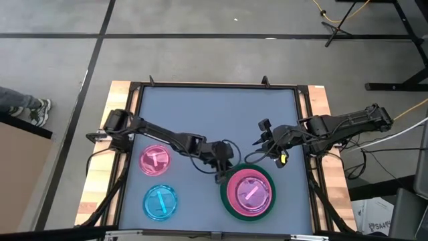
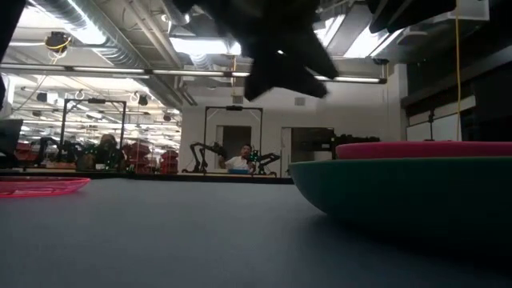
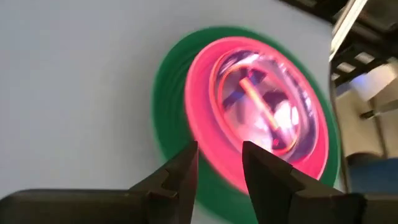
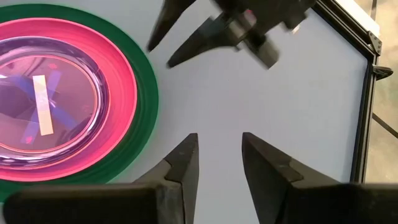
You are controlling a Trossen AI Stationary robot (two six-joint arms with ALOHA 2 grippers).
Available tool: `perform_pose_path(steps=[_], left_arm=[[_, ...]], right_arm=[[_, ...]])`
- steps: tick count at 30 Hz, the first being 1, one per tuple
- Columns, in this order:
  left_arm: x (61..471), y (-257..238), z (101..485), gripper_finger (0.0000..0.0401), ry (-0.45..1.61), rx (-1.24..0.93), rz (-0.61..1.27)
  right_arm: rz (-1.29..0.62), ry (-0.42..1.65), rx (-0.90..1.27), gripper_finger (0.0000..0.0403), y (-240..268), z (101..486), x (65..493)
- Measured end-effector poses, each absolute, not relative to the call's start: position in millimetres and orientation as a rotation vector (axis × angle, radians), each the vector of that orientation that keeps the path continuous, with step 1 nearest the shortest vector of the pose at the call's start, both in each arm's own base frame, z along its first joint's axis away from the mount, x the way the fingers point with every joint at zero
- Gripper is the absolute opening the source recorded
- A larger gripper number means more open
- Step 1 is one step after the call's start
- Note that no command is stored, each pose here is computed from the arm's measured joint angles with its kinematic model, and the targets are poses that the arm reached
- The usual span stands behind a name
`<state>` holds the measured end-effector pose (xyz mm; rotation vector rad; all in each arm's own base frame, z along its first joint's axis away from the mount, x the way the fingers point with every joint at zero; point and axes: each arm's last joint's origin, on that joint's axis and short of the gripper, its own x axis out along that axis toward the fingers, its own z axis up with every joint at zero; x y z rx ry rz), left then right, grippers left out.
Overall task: Stack plastic plates
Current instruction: Stack the light pink plate on top of the light pink plate
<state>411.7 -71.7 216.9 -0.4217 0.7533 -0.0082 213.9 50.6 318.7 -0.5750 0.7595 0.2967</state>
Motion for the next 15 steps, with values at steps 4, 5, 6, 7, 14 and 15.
perform_pose_path(steps=[4, 5, 6, 7, 14, 15], left_arm=[[392.8, -71.2, 233.1, 0.0119, 0.821, -0.363, 0.042], [388.0, -71.4, 237.0, 0.0119, 0.836, -0.345, 0.053], [383.0, -71.7, 241.3, 0.0119, 0.850, -0.331, 0.064], [377.5, -72.3, 246.2, 0.0119, 0.862, -0.320, 0.074], [343.3, -77.8, 279.4, 0.0119, 0.894, -0.279, 0.103], [337.7, -78.8, 284.4, 0.0119, 0.898, -0.273, 0.102]], right_arm=[[0.297, 0.762, -0.575, 0.0113, 50.6, 318.3, 214.3], [0.297, 0.762, -0.575, 0.0113, 50.7, 318.1, 214.6], [0.298, 0.764, -0.576, 0.0113, 50.9, 317.7, 215.1], [0.298, 0.766, -0.576, 0.0113, 51.0, 317.4, 215.3], [0.299, 0.780, -0.574, 0.0113, 51.7, 314.4, 218.5], [0.299, 0.783, -0.573, 0.0113, 51.8, 314.1, 218.5]])
